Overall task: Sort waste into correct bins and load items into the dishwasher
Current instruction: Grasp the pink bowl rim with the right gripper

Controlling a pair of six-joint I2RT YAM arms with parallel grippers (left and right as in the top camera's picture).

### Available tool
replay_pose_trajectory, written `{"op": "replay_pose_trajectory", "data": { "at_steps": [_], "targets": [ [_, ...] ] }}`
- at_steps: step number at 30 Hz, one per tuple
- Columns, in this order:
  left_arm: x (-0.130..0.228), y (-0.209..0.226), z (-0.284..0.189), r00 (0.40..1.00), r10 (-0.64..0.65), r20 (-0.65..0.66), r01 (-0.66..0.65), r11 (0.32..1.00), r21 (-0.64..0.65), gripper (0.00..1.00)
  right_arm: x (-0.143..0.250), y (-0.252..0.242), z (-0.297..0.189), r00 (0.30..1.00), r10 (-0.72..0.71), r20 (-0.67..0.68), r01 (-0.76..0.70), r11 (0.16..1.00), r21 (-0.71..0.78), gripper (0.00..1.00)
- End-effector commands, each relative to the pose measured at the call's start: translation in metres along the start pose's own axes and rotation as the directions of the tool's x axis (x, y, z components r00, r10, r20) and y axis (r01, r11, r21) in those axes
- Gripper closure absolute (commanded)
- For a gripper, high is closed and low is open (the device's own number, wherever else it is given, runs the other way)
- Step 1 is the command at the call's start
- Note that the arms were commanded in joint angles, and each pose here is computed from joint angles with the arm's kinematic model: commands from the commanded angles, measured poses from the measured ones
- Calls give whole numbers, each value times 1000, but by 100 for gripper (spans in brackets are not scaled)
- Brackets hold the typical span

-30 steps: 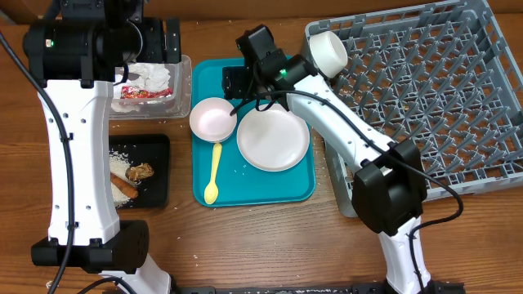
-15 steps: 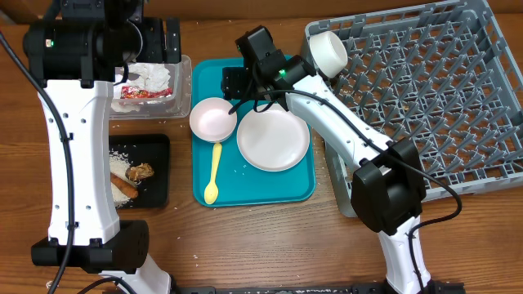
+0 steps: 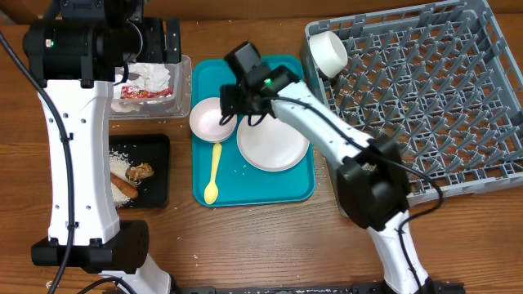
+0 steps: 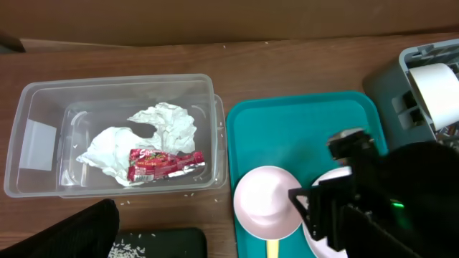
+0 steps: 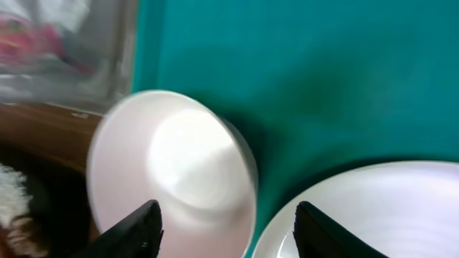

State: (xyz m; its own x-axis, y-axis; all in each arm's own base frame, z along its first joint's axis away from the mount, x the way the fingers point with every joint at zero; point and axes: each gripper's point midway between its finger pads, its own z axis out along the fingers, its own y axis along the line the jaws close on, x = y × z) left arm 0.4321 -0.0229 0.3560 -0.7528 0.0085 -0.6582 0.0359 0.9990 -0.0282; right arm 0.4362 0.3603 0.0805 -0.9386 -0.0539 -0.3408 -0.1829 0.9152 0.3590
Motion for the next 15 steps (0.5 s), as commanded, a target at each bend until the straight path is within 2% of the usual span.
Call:
{"op": "replay_pose_trajectory", "data": {
  "at_steps": [1, 10, 15],
  "targets": [
    [0, 2, 1, 1000, -4, 0, 4, 1000, -7, 0, 6, -6, 15, 1000, 7, -16, -7, 1000, 28, 43],
    [0, 1, 1, 1000, -3, 0, 3, 1000, -6, 0, 14, -17, 31, 999, 14, -42, -11, 998, 66, 65],
    [0, 2, 1, 1000, -4, 0, 4, 1000, -7, 0, 15, -16, 31, 999, 12, -44, -10, 998, 65, 72]
  ]
}}
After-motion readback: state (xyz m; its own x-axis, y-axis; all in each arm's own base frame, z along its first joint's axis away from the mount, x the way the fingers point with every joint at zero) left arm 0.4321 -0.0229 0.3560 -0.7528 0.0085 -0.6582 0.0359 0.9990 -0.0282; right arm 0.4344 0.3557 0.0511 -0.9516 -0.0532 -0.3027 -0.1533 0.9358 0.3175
